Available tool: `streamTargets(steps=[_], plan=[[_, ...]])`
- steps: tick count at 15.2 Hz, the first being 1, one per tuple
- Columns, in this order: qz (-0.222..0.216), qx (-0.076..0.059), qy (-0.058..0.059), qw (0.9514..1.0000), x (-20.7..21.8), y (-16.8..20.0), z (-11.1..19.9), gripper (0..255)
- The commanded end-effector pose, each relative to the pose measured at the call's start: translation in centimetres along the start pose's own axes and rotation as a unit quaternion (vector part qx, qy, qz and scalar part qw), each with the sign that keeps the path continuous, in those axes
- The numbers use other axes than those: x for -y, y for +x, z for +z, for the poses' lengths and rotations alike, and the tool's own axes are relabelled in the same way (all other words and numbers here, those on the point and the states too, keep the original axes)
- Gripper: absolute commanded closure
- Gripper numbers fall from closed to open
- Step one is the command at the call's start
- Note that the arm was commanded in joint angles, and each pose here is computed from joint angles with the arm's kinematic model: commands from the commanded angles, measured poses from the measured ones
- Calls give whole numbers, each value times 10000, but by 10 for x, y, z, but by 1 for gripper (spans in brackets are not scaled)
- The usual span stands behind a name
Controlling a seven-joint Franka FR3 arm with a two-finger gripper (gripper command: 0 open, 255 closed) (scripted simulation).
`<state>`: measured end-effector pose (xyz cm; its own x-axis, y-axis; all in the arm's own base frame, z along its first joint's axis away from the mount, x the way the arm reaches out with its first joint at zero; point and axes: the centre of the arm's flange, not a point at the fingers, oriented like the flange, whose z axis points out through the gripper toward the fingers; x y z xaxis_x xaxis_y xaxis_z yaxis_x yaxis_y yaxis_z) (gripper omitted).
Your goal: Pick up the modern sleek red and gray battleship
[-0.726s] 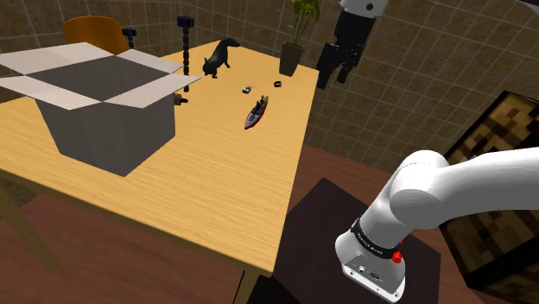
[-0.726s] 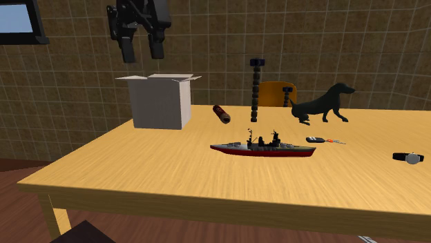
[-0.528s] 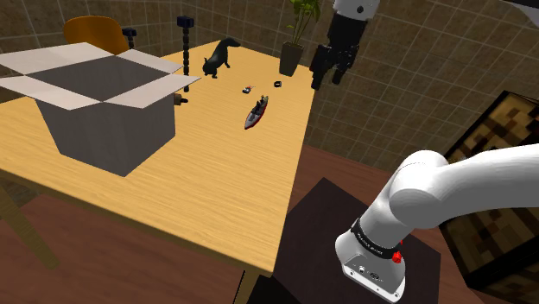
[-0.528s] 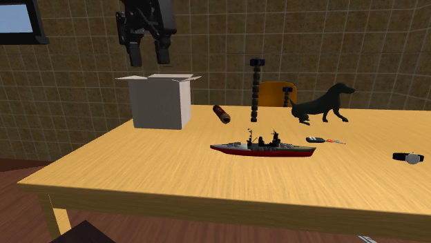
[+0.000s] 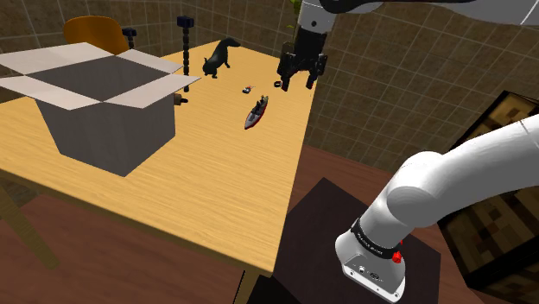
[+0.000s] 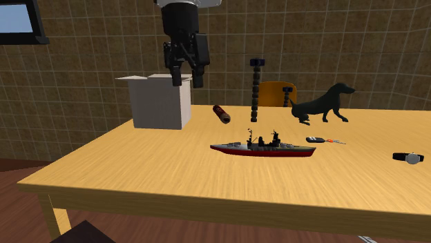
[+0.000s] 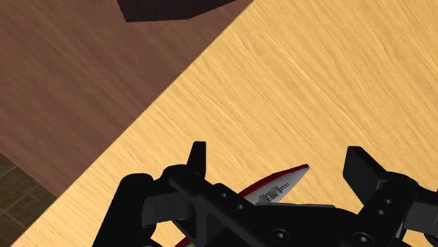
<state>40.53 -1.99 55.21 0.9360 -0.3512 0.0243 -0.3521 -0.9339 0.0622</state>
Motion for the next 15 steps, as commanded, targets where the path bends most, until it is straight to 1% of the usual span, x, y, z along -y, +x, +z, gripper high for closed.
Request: streamTargets(steps=[1, 4, 8, 11, 15], plan=[[263, 17, 18, 9997, 4, 23, 14, 0], [640, 46, 42, 9979, 5, 57, 34, 0], [1142, 83, 73, 9934, 2, 104, 62, 0], [1517, 111, 96, 9883, -3, 138, 82, 0], [2013, 149, 127, 9793, -13, 182, 110, 0]])
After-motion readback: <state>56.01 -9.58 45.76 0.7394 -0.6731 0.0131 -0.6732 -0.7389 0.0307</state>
